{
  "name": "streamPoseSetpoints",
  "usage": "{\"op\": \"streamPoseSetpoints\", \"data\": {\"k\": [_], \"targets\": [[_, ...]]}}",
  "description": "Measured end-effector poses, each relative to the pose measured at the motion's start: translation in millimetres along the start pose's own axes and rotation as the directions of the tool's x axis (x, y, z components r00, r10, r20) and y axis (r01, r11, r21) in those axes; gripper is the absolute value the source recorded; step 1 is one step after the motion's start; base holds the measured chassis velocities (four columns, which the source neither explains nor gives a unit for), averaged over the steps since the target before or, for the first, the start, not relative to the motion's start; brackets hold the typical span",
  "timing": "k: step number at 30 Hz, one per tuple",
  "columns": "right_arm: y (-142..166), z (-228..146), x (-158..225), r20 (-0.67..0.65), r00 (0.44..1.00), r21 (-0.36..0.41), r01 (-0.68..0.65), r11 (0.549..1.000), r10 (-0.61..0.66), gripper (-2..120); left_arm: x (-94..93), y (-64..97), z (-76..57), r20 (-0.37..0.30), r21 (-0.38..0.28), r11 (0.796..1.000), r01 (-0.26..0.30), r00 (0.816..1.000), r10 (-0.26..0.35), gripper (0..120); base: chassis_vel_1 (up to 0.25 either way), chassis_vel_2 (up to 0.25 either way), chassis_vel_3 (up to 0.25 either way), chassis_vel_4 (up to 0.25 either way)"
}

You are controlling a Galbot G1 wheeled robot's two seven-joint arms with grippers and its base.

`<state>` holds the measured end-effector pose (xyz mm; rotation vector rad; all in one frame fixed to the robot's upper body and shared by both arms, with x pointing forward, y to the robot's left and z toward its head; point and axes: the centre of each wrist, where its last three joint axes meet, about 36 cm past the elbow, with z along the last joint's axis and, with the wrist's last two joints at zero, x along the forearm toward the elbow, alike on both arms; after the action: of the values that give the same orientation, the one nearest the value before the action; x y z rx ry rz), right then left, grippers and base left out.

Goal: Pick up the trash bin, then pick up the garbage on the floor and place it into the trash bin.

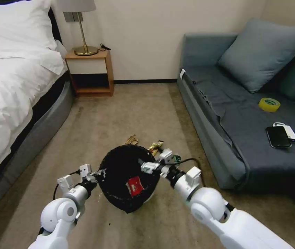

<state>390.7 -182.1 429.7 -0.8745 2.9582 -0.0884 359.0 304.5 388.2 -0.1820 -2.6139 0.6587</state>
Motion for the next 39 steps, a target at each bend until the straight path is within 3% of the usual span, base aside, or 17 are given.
{"op": "streamPoseSetpoints", "data": {"k": [3,7,17,23,39], "targets": [[-17.7,-2.6,9.7,0.042,0.995,0.106,-0.093,0.99,0.089,100,9.2,-1.8,-0.9,0.036,-0.013,1.0,0.02,0.999,-0.02,4,0.0,0.0,0.0,0.0],[-18.9,0.8,35.7,0.064,0.981,0.134,-0.19,0.973,0.183,100,20.5,-2.8,-1.1,0.065,-0.004,0.999,0.042,0.997,-0.042,4,0.0,0.0,0.0,0.0],[1.4,7.0,64.7,0.07,0.958,0.106,-0.284,0.953,0.278,100,38.0,9.5,-13.8,0.108,0.002,0.996,0.089,0.99,-0.088,4,0.0,0.0,0.0,0.0],[5.8,7.6,70.1,0.076,0.949,0.098,-0.311,0.945,0.305,100,41.1,11.5,-22.4,0.118,0.001,0.996,0.086,0.989,-0.085,4,0.0,0.0,0.0,0.0],[21.2,6.5,67.6,0.064,0.948,0.061,-0.314,0.947,0.31,100,44.9,14.2,-29.8,0.124,0.0,0.996,0.086,0.989,-0.086,4,0.0,0.0,0.0,0.0]]}}
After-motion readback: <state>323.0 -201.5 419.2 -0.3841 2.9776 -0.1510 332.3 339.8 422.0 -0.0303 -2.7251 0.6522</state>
